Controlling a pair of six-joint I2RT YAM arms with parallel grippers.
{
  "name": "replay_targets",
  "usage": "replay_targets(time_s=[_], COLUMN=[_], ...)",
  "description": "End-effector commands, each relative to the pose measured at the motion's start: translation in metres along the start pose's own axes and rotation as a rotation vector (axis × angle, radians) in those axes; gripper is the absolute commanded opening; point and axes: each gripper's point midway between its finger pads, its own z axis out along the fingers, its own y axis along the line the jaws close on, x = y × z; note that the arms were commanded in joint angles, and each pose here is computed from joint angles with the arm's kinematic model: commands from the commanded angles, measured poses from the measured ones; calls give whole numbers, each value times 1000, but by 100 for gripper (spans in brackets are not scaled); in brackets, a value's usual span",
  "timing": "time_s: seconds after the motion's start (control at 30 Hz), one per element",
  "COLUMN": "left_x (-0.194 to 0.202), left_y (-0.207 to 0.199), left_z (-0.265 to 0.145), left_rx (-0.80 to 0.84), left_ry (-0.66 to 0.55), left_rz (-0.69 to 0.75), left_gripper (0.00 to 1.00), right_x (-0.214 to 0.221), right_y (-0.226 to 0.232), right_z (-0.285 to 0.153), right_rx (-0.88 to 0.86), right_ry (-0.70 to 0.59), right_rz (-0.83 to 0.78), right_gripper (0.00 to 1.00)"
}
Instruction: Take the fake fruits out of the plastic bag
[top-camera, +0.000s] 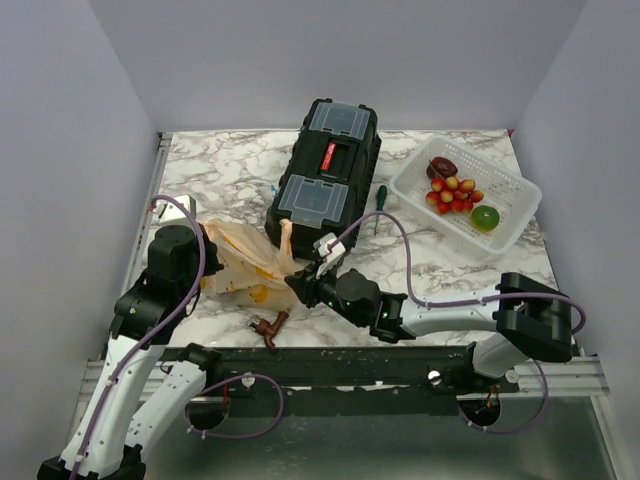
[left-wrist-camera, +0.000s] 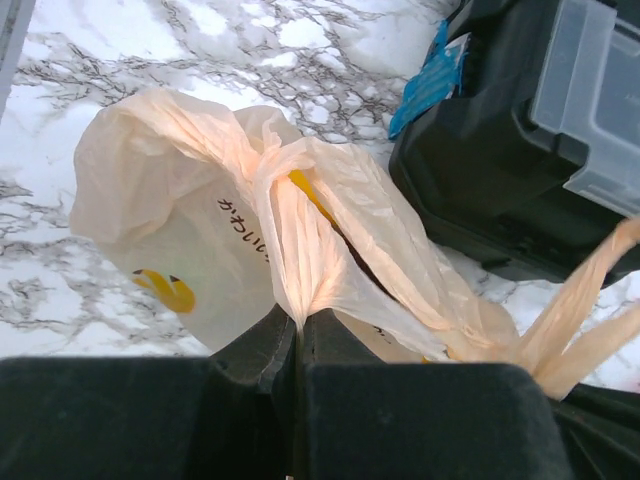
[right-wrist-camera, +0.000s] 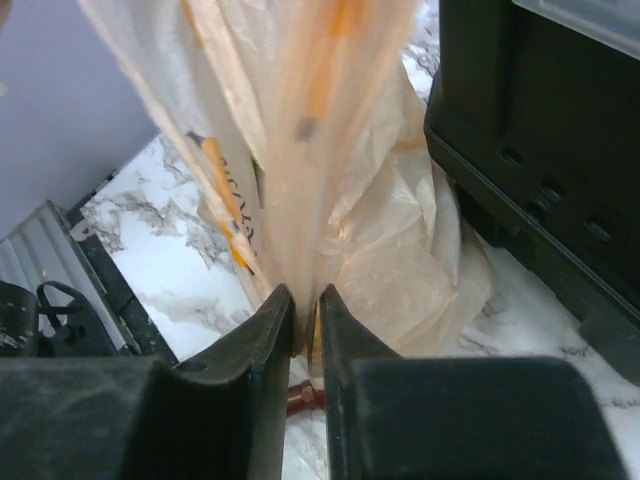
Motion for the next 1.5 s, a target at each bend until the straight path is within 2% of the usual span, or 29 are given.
replay_targets(time_s=[0.0,0.13,0.17,0.27,0.37,0.57,0.67,0.8,0.83,0.9,0.93,1.03,1.13,1.23,1.37,1.47], left_x=[8,15,17,18,19,10,8,7,7,7,6,8,7,5,-5,-15], left_y=[2,1,0,0,5,11,12,19,21,24,26,30,35,38,47,51], left_z=[-5,-15,-18,-26,-32,-43,-44,-46,-47,-48,-48,-50,-53,-51,-47,-45], left_rx=[24,50,59,75,62,53,46,5,-8,-21,-30,-53,-74,-92,-141,-159], left_ry=[28,53,57,55,37,-26,-29,-21,-23,-27,-31,-27,-27,-30,-60,-109], left_rz=[79,67,62,44,25,13,21,20,14,7,4,4,11,48,129,197], left_gripper=[0,0,0,3,7,11,12,32,37,42,42,40,36,26,1,0], right_x=[-12,-37,-40,-53,-67,-101,-105,-98,-95,-88,-85,-77,-73,-77,-67,-45], right_y=[-7,3,7,22,30,56,55,46,45,43,41,28,14,6,-3,-13], right_z=[-4,2,3,8,12,22,33,42,42,44,44,43,36,24,1,-16], right_rx=[89,115,106,55,32,-60,-28,40,45,50,56,117,178,209,226,249], right_ry=[50,65,76,86,85,64,74,92,97,110,118,134,158,165,206,258], right_rz=[-12,5,-3,-26,-85,-216,-242,-228,-222,-216,-218,-224,-243,-245,-201,-124], right_gripper=[27,55,64,85,98,100,100,100,99,89,84,58,42,29,12,6])
